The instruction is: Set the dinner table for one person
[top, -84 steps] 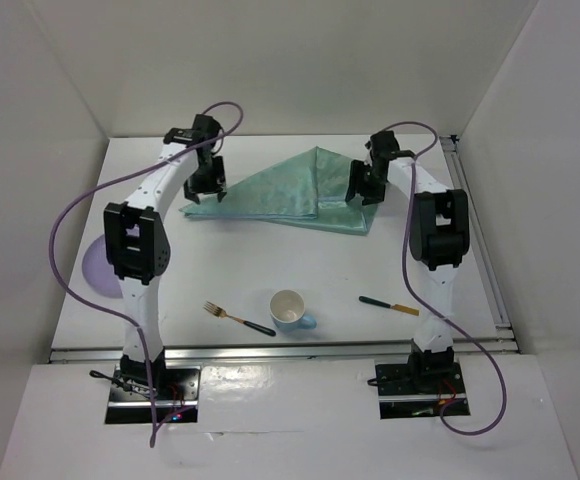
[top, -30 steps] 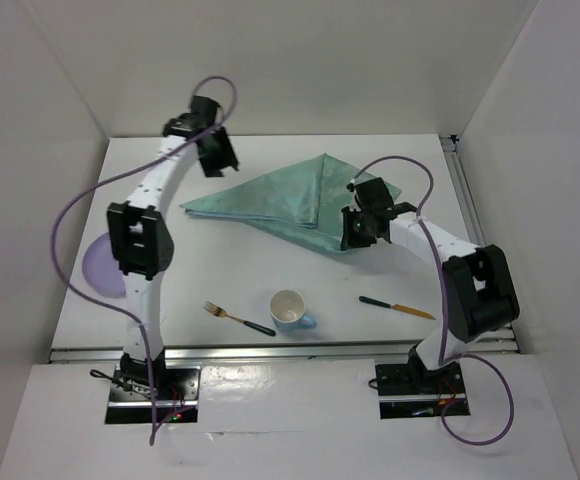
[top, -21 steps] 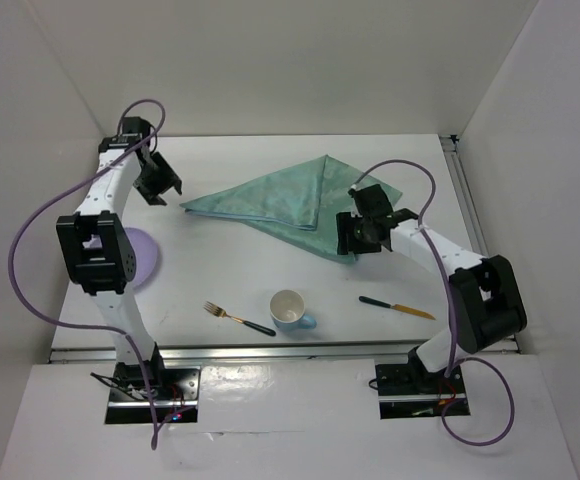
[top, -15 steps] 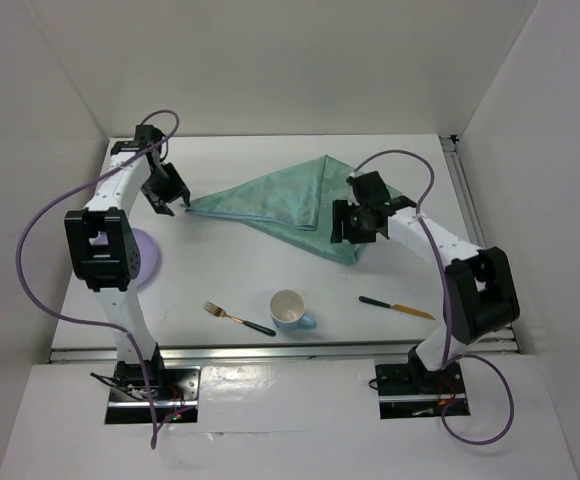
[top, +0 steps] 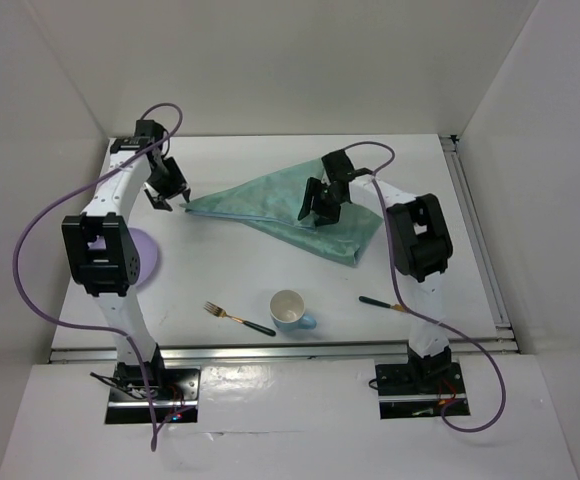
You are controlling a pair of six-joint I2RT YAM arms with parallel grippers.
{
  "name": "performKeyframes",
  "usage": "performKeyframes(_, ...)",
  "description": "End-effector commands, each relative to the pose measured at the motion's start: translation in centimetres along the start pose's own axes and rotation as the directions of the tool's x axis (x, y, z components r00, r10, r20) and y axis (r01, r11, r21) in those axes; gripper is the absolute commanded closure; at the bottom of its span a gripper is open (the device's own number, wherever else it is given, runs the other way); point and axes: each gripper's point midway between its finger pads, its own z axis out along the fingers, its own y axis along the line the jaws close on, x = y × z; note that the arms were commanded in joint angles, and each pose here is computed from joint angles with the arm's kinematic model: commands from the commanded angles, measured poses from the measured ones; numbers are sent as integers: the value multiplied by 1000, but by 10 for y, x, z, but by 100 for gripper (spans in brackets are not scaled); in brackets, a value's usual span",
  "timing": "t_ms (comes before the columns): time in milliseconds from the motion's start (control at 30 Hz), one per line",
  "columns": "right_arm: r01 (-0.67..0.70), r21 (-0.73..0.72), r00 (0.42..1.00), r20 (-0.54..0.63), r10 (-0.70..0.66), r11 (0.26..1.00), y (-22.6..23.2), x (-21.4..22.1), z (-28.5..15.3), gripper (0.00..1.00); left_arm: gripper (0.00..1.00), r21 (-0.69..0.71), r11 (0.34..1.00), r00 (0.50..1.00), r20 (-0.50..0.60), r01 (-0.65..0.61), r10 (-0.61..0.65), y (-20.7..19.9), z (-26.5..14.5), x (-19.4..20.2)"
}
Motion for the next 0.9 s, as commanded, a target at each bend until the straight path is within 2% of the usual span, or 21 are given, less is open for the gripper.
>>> performKeyframes(0, -42, 0, 999, 33, 42, 999, 14, -20, -3, 35, 36, 10, 1000, 997, 71, -19, 18, 2, -29, -15)
performKeyframes(133, -63, 60, 997, 37, 61, 996, 1, -19, 6, 37, 36, 24, 1000, 997, 74, -19, 18, -1, -31, -17)
performKeyframes(267, -79, 84, 997, 33, 77, 993, -7, -14, 10, 48, 36, 28, 999, 996, 82, -20, 17, -2, -33, -19)
performKeyframes(300, -79, 84, 997, 33, 77, 993, -7, -13, 10, 55, 36, 28, 999, 996, 82, -20, 17, -2, -33, -19)
performKeyframes(333, -81, 82, 997, 21, 79, 993, -8, -9, 12, 75, 36, 27, 999, 996, 82, -29, 26, -2, -33, -19)
performKeyframes(400, -62, 66, 998, 16, 61, 996, -2, -6, 11, 94, 36, 27, 999, 996, 82, -29, 27, -2, -33, -19)
performKeyframes(433, -50, 59, 998, 25, 49, 997, 1, -9, 6, 100, 36, 27, 999, 996, 82, -29, 27, -2, -33, -19)
performKeyframes(500, -31, 11, 999, 38, 31, 999, 12, -14, 2, 100, 36, 24, 999, 996, 84, -20, 18, 2, -36, -22)
performKeyframes(633, 71, -187, 985, 167, -40, 980, 65, -55, -20, 100, 36, 26, 999, 996, 89, -30, 27, 1, -41, -24)
performKeyframes(667, 131, -283, 966, 251, -58, 950, 90, -83, -31, 100, 36, 26, 999, 996, 89, -30, 27, 0, -43, -24)
performKeyframes(733, 179, -368, 942, 333, -51, 912, 114, -114, -41, 100, 36, 51, 998, 995, 89, -41, 36, -3, -48, -23)
performKeyframes(767, 246, -434, 901, 431, -40, 867, 135, -145, -48, 100, 36, 64, 997, 995, 94, -42, 36, -5, -53, -23)
performKeyframes(800, 284, -493, 891, 453, -36, 822, 149, -152, -51, 100, 36, 76, 996, 995, 91, -44, 36, -6, -56, -20)
performKeyframes(833, 274, -551, 891, 454, 7, 788, 160, -158, -50, 97, 36, 84, 995, 996, 83, -53, 46, -6, -57, -17)
performKeyframes(867, 333, -594, 855, 518, 32, 733, 180, -184, -72, 83, 35, 89, 995, 997, 68, -53, 47, -6, -53, -13)
